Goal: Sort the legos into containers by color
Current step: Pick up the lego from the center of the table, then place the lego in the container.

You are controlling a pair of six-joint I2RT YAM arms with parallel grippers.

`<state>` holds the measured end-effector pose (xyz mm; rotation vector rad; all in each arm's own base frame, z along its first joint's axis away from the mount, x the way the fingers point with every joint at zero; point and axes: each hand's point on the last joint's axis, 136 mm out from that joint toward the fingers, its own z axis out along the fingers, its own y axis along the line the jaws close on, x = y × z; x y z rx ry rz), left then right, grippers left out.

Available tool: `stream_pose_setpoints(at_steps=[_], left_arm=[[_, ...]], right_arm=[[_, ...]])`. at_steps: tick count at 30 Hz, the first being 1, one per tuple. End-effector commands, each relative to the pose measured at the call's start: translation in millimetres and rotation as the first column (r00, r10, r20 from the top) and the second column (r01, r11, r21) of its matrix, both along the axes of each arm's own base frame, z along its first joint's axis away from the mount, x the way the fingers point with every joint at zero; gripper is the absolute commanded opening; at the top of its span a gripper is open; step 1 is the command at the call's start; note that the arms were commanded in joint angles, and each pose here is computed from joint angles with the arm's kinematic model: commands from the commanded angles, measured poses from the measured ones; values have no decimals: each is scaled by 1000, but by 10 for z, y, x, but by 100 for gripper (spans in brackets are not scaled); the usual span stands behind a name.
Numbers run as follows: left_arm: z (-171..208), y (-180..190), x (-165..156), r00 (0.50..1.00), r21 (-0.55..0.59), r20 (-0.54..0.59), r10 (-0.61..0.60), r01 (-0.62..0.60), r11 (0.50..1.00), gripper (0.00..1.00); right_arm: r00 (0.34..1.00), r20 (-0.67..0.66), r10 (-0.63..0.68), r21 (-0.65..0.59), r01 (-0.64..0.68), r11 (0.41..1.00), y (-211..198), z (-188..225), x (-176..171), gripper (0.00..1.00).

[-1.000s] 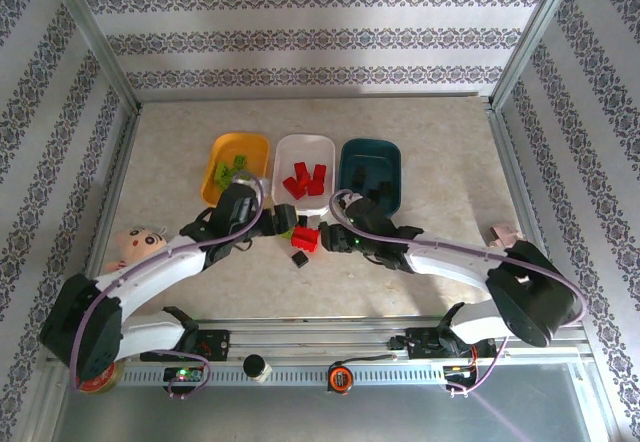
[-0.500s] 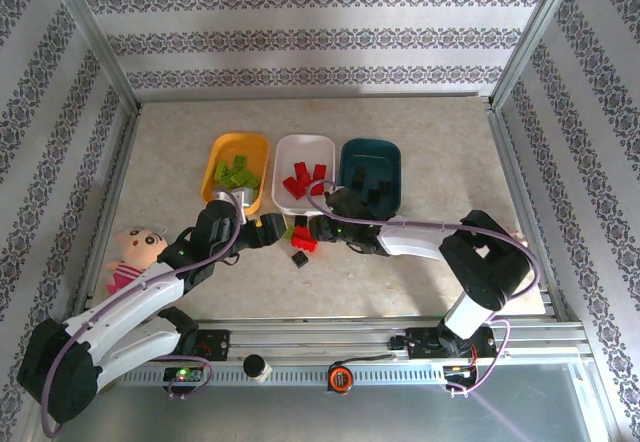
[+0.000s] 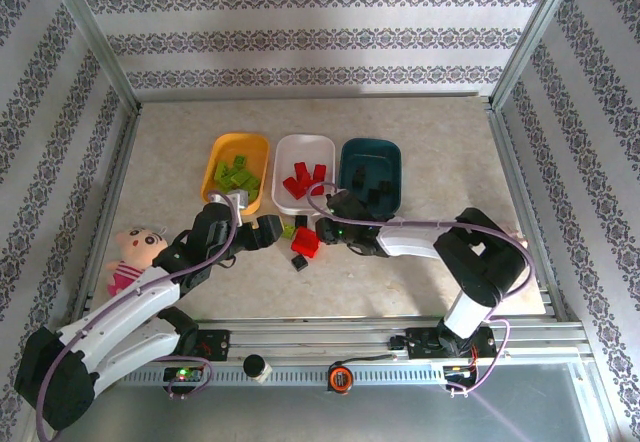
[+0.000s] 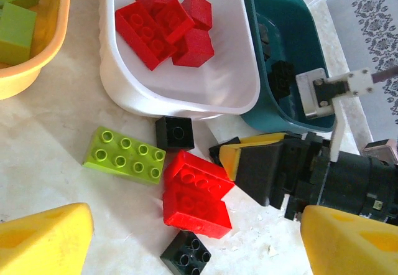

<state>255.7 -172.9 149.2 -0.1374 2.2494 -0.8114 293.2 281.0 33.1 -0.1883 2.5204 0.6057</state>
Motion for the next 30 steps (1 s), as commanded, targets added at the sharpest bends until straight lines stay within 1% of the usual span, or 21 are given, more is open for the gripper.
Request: stream_pose_setpoints(at_steps=[1,8,12,15,17,21,24,27,30], left_arm=[[-62,36,-51,1000,27,-10,2,-2,1000,89],[-44,61,-51,1000,29,11,7,-7,1000,93],[-77,72,-60,1000,41,9,4,-4,999,95],[-111,78,-74,1000,47,4,1,-1,999,95],[-138,84,-81,1000,49,-2,2,-2,999,96],[-149,84,-87,1000,48,-5,1,-1,999,96],[-150,63,-93,1000,50,-7,-14,14,999,97],[-186,38,-104,999,70,-23,-39,41,997,96],[-278,-25,-124,994,95,-61,-86,92,991,93]], right_arm=[[1000,2,-12,-13,12,1000,-131,8,-78,28],[999,35,-7,25,6,1000,-296,230,-287,21],[996,90,-2,55,-3,999,-449,549,-447,18],[987,157,-19,73,8,997,-606,877,-457,16],[980,191,-48,95,30,995,-728,1085,-373,14],[965,231,-123,99,102,990,-978,1349,5,13],[963,220,-157,67,145,987,-1071,1306,325,13],[965,180,-193,50,187,981,-1130,1144,663,14],[968,138,-211,23,210,977,-1157,976,887,15]])
